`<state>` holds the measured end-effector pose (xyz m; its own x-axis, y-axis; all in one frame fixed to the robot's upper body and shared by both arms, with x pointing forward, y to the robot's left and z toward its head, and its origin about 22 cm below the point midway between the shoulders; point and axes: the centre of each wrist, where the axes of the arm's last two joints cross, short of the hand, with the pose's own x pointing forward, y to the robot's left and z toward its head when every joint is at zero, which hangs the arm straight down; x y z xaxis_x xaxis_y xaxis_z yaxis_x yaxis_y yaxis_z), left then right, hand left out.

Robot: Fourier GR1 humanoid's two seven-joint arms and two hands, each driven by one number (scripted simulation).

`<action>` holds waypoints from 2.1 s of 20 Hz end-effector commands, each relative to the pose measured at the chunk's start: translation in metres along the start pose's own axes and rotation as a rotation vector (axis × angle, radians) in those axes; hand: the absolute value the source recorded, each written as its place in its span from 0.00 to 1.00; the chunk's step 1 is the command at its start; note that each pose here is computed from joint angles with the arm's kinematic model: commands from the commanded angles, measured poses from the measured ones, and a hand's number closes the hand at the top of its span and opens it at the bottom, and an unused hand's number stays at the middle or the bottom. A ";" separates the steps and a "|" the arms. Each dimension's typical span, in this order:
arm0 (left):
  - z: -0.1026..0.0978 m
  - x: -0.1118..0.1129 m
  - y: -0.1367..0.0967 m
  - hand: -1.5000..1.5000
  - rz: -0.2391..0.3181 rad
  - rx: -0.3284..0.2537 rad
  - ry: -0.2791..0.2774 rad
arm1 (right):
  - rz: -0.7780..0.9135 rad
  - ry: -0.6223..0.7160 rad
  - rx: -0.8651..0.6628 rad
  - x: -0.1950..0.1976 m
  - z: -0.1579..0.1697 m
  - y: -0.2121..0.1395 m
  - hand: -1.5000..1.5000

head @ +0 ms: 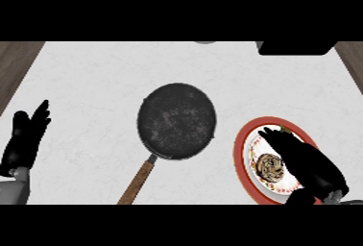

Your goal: Pick the cupcake from the plate and place it in the pan

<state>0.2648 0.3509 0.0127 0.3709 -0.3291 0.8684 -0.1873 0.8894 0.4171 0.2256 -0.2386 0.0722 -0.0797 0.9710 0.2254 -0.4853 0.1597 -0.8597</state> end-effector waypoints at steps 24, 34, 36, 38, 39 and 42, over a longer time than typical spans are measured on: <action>0.000 0.004 0.009 0.50 -0.003 -0.012 0.015 | 0.034 0.084 0.068 -0.020 -0.036 0.024 0.00; 0.003 0.001 0.008 0.50 0.006 0.000 0.011 | 0.140 0.001 -0.077 -0.031 -0.055 0.027 1.00; -0.006 0.005 0.013 0.50 0.005 0.018 -0.009 | 0.133 -0.015 -0.082 -0.010 -0.053 0.027 1.00; -0.009 0.026 -0.006 0.50 0.000 0.025 0.001 | 0.106 -0.013 -0.103 -0.029 -0.053 0.033 1.00; -0.002 0.002 -0.004 0.50 -0.006 -0.005 0.012 | 0.098 0.027 -0.102 -0.026 -0.036 0.036 1.00; -0.004 -0.001 0.009 0.50 0.001 0.002 0.005 | 0.051 0.144 -0.107 -0.027 -0.010 0.042 1.00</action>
<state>0.2677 0.3504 0.0126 0.3771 -0.3273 0.8664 -0.1908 0.8880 0.4185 0.2363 -0.2513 0.0149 -0.0681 0.9903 0.1213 -0.3994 0.0843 -0.9129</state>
